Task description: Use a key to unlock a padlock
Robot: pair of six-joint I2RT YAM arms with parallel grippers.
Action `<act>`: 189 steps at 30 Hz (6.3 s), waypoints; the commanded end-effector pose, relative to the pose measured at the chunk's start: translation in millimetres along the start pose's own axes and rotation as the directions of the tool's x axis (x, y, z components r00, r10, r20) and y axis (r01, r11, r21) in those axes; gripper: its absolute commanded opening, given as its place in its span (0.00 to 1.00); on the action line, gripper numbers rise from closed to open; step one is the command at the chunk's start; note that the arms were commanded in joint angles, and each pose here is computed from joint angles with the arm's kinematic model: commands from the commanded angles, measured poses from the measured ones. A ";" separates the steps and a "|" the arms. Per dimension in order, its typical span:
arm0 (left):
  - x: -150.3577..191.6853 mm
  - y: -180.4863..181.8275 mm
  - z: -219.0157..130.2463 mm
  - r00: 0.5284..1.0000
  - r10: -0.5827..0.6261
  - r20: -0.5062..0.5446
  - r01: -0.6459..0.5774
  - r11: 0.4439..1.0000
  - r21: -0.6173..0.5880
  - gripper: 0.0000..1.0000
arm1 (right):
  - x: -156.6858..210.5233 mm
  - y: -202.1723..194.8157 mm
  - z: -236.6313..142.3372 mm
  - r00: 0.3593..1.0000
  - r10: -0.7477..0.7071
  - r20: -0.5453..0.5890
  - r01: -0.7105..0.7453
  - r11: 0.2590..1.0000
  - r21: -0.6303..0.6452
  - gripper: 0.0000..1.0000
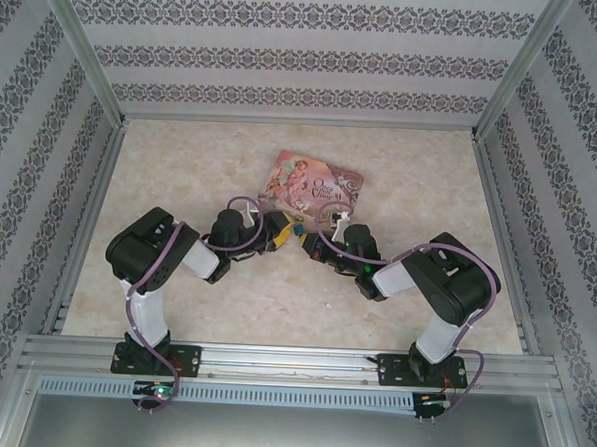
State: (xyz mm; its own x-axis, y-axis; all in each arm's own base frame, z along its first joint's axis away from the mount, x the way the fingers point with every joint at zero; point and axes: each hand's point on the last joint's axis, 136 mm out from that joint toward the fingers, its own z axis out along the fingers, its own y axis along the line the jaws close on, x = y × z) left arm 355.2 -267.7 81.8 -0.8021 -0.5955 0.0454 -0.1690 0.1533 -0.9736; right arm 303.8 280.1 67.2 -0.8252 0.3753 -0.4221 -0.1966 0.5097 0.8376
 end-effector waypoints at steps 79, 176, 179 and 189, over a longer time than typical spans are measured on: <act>37.3 -23.2 -2.1 0.996 0.055 -0.065 -0.065 0.983 -0.169 0.00 | -21.3 45.2 -139.9 0.606 -0.794 0.054 0.731 0.582 0.355 0.46; 57.9 -52.0 -7.1 0.997 -0.052 -0.054 0.041 0.981 -0.187 0.00 | 3.0 47.4 -25.1 -0.070 -0.965 -0.252 0.966 -0.129 0.223 0.00; 57.7 -51.6 -6.6 0.997 -0.051 -0.053 0.041 0.981 -0.189 0.00 | 1.8 46.0 -26.0 -0.057 -0.966 -0.253 0.964 -0.119 0.236 0.00; 58.0 -47.9 -4.3 0.997 -0.057 -0.055 0.045 0.979 -0.198 0.00 | -3.0 48.9 -30.7 0.095 -0.978 -0.184 0.952 0.035 0.306 0.00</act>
State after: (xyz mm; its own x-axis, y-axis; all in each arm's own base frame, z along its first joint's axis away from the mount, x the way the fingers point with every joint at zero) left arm 317.6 -286.7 110.5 -0.7754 -0.6211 0.1137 -0.3860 0.3237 -0.8639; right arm 271.4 284.7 109.4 0.0783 -0.6887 -0.7208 -0.6705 0.4987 -0.5493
